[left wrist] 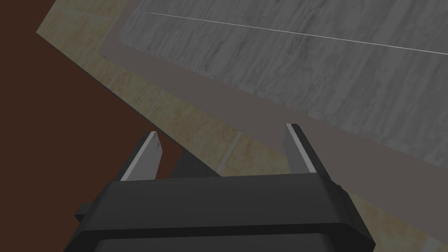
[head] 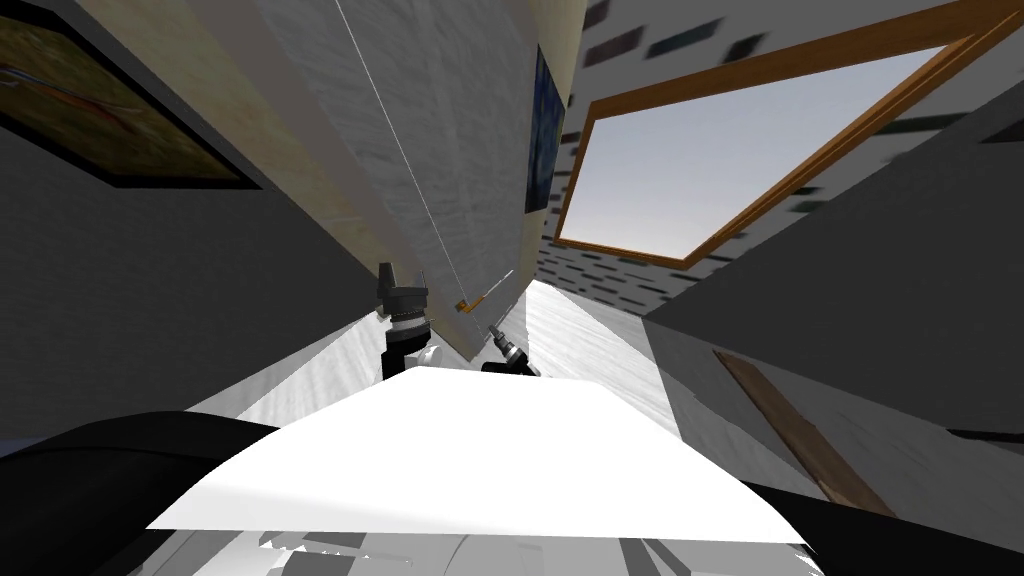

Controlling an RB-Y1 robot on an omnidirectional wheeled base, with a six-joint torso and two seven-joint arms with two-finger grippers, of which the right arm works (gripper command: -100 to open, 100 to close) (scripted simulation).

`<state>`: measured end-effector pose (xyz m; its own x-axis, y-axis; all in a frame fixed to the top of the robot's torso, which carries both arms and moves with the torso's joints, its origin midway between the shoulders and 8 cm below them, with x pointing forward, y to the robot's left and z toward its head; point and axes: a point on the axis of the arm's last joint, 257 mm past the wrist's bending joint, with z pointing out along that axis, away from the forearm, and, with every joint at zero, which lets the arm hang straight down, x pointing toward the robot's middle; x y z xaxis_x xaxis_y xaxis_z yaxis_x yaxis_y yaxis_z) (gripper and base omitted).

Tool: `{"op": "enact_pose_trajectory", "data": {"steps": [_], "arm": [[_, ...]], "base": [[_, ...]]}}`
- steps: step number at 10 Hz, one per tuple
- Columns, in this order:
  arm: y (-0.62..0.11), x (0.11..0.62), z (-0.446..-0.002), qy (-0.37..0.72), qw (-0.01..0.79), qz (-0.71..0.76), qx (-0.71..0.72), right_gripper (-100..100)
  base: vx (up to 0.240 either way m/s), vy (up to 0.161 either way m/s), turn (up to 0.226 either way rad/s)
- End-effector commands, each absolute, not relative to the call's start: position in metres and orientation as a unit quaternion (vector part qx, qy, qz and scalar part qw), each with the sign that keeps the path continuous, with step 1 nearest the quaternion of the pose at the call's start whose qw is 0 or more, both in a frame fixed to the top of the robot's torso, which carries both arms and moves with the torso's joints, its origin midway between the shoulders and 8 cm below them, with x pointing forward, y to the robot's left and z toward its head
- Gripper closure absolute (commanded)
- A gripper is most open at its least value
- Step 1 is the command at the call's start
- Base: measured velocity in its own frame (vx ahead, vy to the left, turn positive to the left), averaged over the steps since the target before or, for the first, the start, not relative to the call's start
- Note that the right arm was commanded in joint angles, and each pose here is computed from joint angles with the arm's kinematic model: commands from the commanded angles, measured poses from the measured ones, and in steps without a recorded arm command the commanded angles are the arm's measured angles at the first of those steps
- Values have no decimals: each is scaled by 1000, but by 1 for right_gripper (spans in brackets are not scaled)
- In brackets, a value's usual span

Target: Push the door open

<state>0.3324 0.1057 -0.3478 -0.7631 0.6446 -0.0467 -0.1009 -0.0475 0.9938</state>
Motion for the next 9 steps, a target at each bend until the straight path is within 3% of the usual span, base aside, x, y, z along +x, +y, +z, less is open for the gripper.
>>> {"op": "enact_pose_trajectory", "data": {"steps": [1,9], "arm": [[112,327,-356,643,258,690,211,-100],[145,293,-386,674,203,683,194,-100]], "base": [[132,-33,46],[117,-16,43]]}}
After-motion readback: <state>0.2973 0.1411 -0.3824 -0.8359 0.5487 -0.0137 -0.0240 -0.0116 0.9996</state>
